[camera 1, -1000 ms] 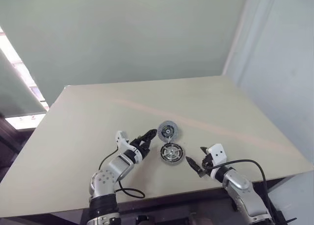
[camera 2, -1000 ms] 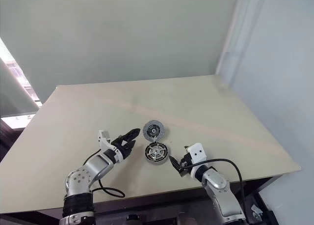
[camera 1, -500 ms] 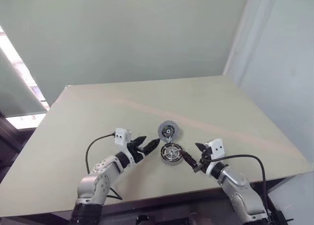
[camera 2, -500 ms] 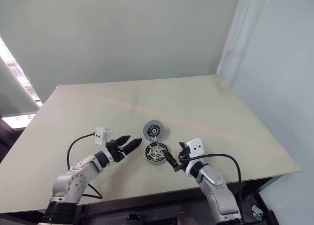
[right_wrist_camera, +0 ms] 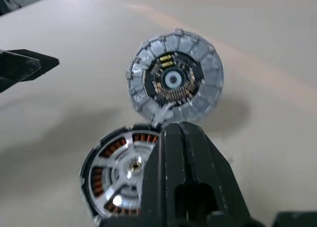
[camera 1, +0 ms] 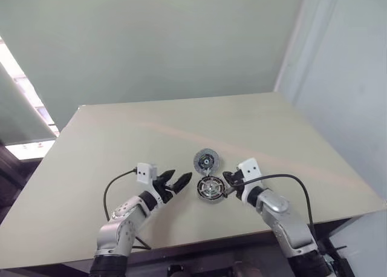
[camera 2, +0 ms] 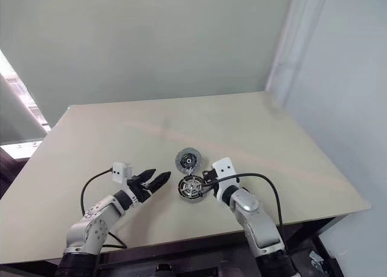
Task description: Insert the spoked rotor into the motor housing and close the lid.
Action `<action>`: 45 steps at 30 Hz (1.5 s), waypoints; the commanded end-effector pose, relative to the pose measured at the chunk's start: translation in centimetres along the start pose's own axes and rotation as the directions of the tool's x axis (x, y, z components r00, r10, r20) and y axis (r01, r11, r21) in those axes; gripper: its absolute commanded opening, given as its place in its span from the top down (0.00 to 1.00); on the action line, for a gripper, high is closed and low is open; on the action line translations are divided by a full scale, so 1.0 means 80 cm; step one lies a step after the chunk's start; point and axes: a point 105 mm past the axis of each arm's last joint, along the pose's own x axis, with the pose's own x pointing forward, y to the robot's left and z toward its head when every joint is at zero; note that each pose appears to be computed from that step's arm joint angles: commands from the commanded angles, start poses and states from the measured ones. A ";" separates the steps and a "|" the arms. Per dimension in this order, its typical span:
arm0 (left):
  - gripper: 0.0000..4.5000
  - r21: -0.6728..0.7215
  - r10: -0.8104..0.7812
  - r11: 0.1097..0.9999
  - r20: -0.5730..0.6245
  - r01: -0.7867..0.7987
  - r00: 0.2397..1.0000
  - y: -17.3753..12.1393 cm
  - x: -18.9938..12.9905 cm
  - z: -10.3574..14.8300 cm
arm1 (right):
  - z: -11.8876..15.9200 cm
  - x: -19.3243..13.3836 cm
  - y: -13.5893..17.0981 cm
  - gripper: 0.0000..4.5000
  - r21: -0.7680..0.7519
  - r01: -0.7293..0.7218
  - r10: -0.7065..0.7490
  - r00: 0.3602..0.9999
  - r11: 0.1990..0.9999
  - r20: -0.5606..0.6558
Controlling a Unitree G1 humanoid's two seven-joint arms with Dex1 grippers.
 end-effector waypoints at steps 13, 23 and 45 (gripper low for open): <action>0.00 0.047 -0.010 0.999 0.031 0.008 0.999 -0.010 0.001 0.005 | -0.073 0.018 0.013 1.00 -0.036 -0.063 0.055 0.979 0.997 -0.196; 0.00 0.025 -0.012 1.000 0.010 0.012 1.000 -0.011 0.004 -0.005 | -0.002 0.004 0.009 0.87 -0.007 -0.104 0.104 0.994 0.995 -0.018; 0.00 0.179 -0.074 0.978 -0.203 0.111 0.976 0.002 -0.018 -0.025 | -0.030 -0.051 0.008 0.00 -0.584 -0.582 0.319 0.807 0.566 -0.497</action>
